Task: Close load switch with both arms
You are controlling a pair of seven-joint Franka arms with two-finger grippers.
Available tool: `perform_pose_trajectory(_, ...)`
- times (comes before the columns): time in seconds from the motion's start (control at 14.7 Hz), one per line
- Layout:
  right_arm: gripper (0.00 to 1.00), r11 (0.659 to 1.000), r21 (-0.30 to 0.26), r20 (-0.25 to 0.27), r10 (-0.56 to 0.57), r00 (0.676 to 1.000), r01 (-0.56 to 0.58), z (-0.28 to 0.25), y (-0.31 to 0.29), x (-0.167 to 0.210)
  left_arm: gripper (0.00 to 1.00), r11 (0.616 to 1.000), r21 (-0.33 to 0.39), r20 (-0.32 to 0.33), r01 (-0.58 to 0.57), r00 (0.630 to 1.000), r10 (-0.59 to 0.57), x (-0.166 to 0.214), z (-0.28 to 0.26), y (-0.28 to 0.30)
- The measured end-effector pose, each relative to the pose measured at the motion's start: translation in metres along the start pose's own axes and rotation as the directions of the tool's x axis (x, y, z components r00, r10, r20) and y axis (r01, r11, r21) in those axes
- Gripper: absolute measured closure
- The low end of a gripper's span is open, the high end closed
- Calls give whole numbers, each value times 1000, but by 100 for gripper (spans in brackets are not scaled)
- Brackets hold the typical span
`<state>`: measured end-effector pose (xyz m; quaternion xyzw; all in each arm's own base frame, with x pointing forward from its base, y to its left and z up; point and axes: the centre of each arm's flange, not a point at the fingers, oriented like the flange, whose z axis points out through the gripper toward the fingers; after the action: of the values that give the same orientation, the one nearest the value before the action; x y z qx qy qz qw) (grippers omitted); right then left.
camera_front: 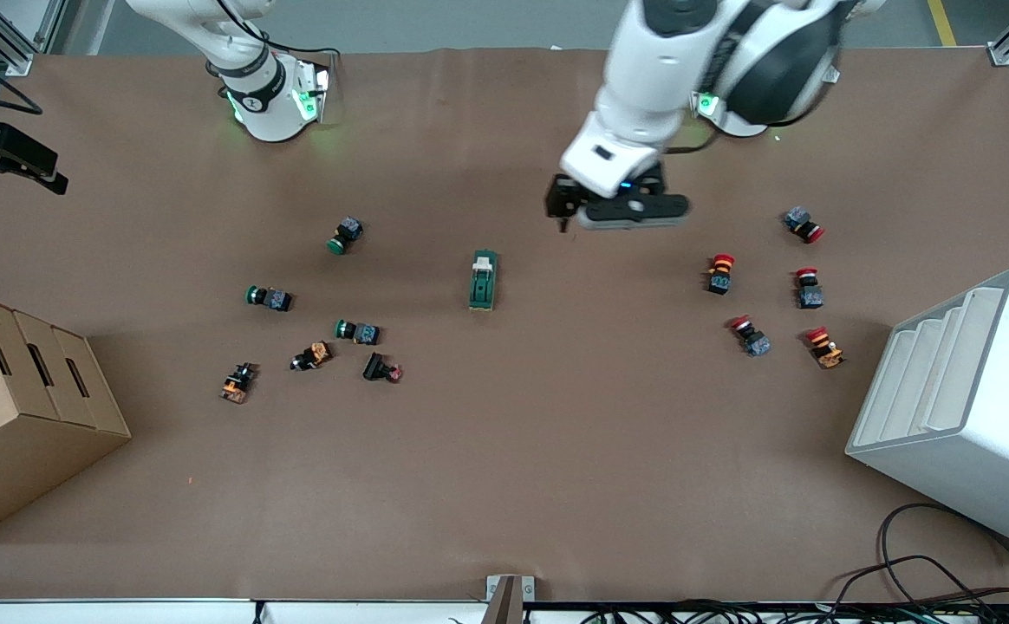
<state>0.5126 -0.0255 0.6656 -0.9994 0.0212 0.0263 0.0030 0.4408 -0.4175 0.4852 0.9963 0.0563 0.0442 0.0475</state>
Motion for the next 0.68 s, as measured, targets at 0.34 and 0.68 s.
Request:
perform_pose_trajectory(0.34, 0, 1000, 0, 19, 8, 1000, -8, 11, 4, 9, 0, 998, 35, -133, 58, 990, -53, -81, 92, 79)
perform_pose_trajectory(0.68, 0, 1000, -1, 44, 3, 999, -3, 35, 1, 28, 0, 999, 50, -268, 2, 963, 12, -156, 188, 119)
